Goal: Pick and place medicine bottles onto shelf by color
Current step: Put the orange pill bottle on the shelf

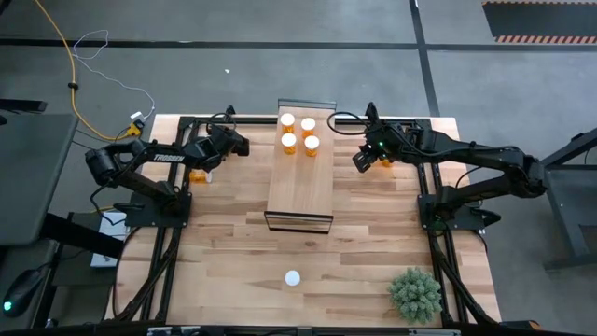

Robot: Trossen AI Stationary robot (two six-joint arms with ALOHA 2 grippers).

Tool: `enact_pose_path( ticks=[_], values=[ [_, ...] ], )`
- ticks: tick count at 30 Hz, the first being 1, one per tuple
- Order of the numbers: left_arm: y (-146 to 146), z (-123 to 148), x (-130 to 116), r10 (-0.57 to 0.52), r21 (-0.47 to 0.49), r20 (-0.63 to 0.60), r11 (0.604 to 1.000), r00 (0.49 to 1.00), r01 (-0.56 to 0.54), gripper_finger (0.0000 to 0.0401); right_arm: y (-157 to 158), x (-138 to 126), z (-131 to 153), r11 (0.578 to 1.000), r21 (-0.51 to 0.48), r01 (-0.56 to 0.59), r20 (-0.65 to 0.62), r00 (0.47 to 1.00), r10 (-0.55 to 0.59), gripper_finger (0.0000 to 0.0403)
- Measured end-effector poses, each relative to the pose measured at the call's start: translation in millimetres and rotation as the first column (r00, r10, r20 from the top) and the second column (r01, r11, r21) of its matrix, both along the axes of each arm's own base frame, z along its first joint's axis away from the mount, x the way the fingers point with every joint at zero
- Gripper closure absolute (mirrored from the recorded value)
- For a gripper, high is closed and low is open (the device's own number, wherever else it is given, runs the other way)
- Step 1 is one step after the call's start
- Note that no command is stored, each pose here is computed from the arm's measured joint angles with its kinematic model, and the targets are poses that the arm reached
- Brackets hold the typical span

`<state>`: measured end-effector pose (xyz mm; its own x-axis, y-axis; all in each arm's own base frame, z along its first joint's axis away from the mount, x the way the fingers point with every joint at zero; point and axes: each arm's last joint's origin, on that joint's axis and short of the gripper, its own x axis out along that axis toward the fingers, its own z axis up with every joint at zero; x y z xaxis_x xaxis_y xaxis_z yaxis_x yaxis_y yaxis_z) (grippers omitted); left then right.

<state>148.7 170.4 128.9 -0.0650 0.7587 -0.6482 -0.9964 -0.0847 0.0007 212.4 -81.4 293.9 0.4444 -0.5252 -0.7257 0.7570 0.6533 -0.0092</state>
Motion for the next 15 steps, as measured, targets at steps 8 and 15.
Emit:
enact_pose_path(
  ticks=[8,15],
  values=[
    [2.4,5.2,5.9,-0.106,0.005,0.067,0.994,0.992,0.105,0.0194,0.1,0.0,0.0,1.000,0.000,0.000,0.000,1.000,0.000,0.0272],
    [-1.0,26.0,3.6,-0.168,0.068,0.103,0.985,0.980,0.161,0.0194,0.0,0.0,0.0,1.000,0.000,0.000,-0.001,1.000,0.000,0.0272]
  ],
)
